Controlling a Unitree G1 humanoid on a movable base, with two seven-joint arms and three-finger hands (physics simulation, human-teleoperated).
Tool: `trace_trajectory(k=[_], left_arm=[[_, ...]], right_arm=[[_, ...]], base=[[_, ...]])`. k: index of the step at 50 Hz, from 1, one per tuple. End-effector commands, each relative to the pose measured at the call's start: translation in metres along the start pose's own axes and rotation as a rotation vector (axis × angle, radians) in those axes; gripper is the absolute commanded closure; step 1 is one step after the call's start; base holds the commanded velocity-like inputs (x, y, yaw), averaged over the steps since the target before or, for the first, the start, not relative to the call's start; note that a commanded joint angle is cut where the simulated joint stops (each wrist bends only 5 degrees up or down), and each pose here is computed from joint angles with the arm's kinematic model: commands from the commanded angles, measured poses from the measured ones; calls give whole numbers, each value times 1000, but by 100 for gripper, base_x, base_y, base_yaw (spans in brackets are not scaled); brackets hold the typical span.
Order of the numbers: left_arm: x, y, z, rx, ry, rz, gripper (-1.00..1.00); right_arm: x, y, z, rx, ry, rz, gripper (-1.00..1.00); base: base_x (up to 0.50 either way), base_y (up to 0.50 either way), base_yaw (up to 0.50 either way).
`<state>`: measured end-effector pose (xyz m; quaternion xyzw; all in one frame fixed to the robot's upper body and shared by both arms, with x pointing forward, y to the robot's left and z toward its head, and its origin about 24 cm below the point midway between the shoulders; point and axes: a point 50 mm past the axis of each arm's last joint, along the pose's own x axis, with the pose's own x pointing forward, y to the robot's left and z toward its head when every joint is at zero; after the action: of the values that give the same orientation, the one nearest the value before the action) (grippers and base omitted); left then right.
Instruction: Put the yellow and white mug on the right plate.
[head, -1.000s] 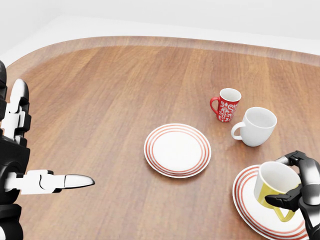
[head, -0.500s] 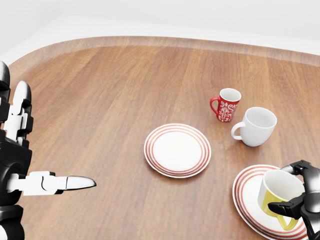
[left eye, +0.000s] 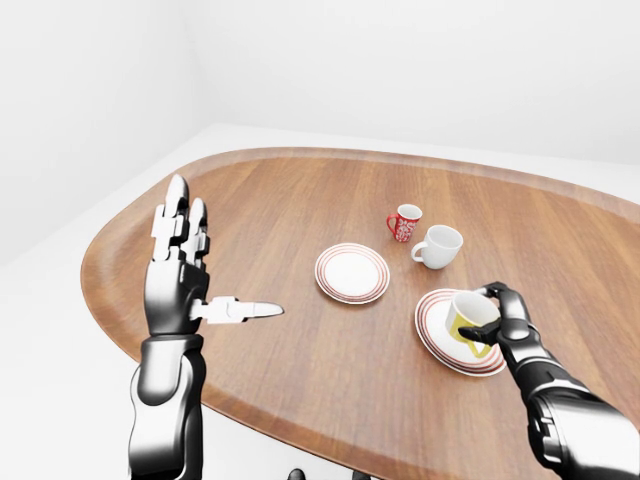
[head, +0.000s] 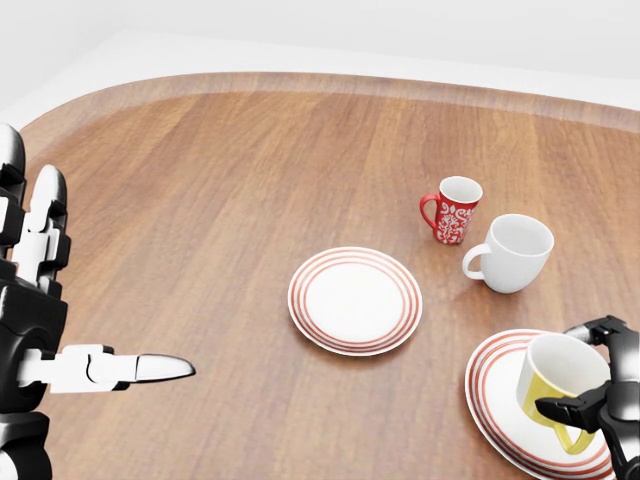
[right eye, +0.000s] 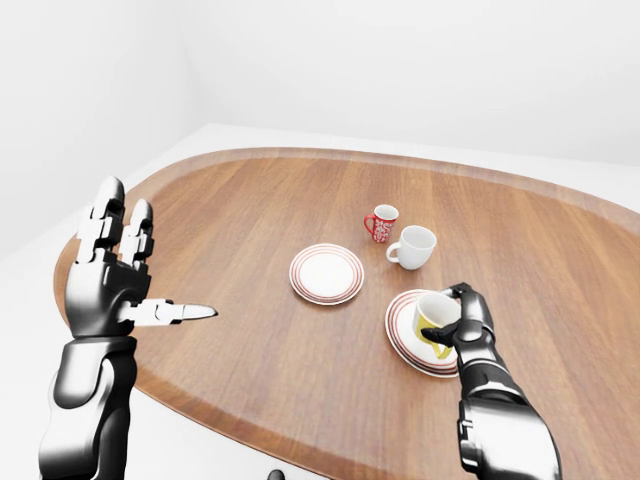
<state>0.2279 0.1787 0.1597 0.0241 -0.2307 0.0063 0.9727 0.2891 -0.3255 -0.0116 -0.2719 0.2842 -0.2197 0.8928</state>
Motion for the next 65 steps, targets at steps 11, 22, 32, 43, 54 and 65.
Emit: trace_trajectory(k=[11, 22, 32, 43, 54, 65], left_arm=[[-1, -1, -3, 1, 14, -5, -100], [0, 0, -2, 1, 8, -3, -100], [0, -1, -2, 1, 10, -4, -100], [-1, -1, -2, 0, 9, -5, -100], [-1, -1, -1, 1, 6, -6, -100], [-2, -2, -1, 0, 5, -7, -100]], right_arm=[[1, -2, 9, 24, -18, -44, 100], [2, -3, 14, 37, -27, -52, 100], [2, -3, 12, 45, -20, -60, 100], [1, -1, 9, 79, -4, -31, -100], [1, 0, 7, 77, 1, -30, -100], [2, -1, 11, 82, -9, -30, -100]], base=[[0, 0, 0], [0, 0, 0], [0, 0, 0], [0, 0, 0], [0, 0, 0], [0, 0, 0]])
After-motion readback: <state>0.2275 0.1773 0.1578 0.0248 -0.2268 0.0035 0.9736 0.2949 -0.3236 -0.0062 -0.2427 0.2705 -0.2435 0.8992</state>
